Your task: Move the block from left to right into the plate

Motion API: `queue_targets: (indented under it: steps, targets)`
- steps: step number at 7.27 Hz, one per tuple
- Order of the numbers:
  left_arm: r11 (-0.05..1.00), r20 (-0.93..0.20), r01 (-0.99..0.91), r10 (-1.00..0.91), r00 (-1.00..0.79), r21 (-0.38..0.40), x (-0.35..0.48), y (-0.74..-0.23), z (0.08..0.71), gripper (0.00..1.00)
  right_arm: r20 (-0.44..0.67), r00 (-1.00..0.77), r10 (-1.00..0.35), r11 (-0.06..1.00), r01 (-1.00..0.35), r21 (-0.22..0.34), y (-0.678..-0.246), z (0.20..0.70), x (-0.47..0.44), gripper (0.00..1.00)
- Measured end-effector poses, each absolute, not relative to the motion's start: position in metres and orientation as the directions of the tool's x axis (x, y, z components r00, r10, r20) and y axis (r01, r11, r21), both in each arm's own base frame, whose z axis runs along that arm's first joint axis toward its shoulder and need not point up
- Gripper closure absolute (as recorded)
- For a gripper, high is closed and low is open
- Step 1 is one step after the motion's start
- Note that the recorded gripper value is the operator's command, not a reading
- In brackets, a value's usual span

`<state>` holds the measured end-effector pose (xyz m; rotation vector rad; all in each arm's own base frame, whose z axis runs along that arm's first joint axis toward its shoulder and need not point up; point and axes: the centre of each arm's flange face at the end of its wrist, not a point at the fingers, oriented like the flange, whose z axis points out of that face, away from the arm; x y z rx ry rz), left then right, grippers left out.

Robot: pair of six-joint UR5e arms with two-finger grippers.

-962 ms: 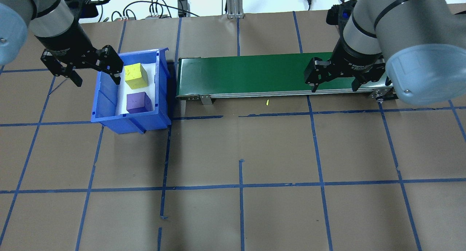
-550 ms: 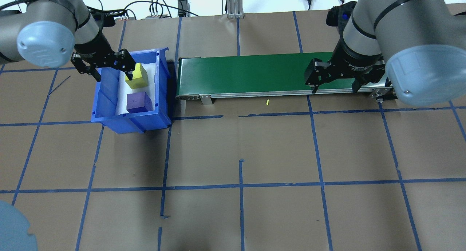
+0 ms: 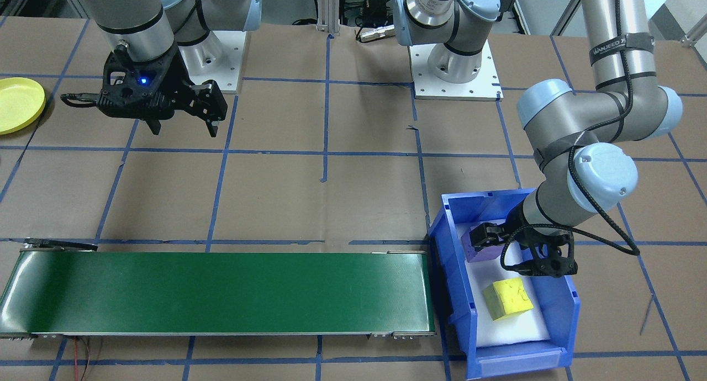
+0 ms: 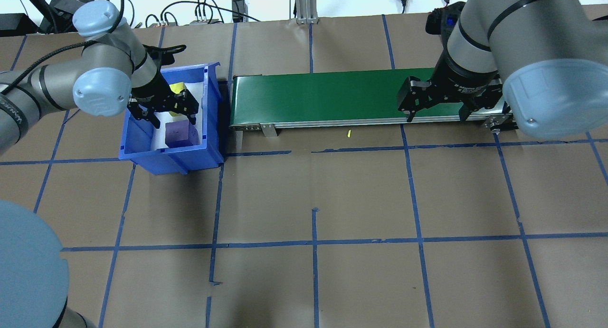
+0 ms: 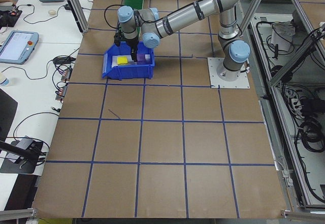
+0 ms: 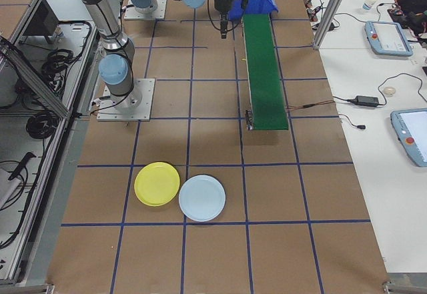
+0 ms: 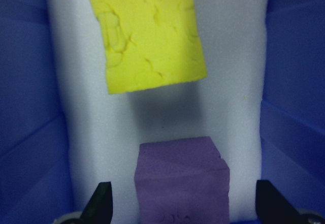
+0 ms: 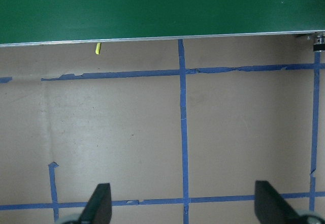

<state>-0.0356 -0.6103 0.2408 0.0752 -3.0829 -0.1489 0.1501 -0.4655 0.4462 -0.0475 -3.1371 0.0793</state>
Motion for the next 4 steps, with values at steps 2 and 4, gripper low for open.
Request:
queue_targets:
  steps: [2, 4]
  targets:
    - [0.992, 0.053, -0.045, -0.051, -0.997, 0.115, -0.036, -0.609, 0.223, 0.85, 0.003, -1.000, 0.031, 0.998, 0.030, -0.051, -0.465, 0.446, 0.150, 0.00]
    - [0.995, 0.044, -0.047, -0.051, -0.998, 0.090, -0.034, -0.613, 0.237, 0.85, 0.003, -1.000, 0.031, 0.998, 0.030, -0.051, -0.465, 0.446, 0.150, 0.00]
